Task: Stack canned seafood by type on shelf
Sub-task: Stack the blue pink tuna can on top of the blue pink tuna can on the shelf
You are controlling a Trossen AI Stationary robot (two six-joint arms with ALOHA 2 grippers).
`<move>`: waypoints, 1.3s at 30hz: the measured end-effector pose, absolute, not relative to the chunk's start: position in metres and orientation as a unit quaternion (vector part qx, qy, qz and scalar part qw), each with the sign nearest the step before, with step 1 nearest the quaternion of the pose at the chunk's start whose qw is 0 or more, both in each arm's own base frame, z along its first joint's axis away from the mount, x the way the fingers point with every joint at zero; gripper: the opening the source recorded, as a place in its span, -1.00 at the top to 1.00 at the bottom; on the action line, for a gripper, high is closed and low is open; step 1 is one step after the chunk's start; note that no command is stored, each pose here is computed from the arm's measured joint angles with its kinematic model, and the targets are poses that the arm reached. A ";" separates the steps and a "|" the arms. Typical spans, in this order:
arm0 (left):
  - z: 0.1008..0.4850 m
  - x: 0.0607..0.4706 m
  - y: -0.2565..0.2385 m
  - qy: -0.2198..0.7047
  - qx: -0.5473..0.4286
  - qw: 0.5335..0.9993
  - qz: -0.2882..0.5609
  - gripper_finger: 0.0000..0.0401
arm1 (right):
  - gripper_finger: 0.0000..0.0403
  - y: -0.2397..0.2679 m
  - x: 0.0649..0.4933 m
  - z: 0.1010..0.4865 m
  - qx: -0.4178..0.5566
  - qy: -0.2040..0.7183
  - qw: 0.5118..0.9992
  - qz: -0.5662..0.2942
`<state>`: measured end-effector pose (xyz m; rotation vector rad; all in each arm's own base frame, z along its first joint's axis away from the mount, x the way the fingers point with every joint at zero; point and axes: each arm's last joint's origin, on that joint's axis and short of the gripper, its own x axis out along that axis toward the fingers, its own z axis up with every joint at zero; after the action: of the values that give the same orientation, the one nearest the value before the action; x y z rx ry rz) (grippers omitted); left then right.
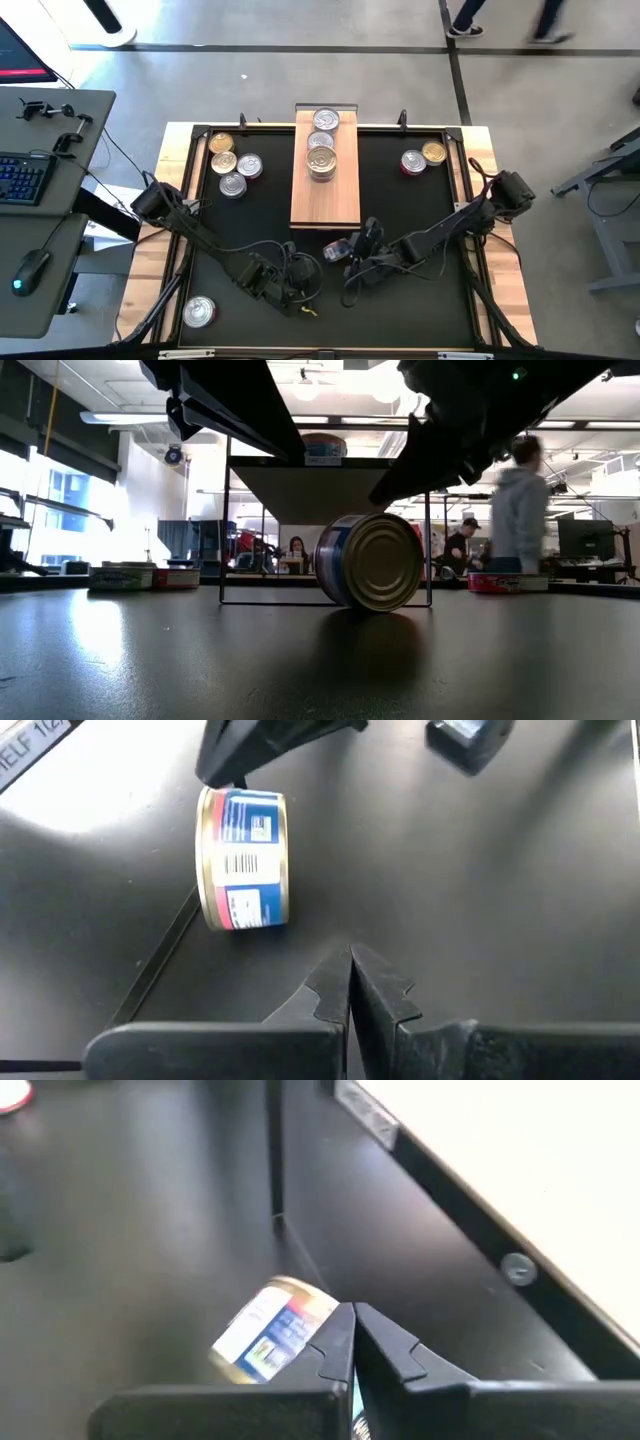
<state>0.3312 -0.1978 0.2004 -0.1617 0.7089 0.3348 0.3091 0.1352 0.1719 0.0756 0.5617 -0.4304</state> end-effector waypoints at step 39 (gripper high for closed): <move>0.158 0.350 -0.173 0.414 0.021 0.892 0.180 1.00 | 1.00 0.163 0.282 0.161 0.114 0.324 0.917 -0.201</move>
<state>0.3502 -0.1735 0.1577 0.0431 0.8596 0.3733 0.2822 0.1630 0.1611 0.2346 0.6662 -0.4141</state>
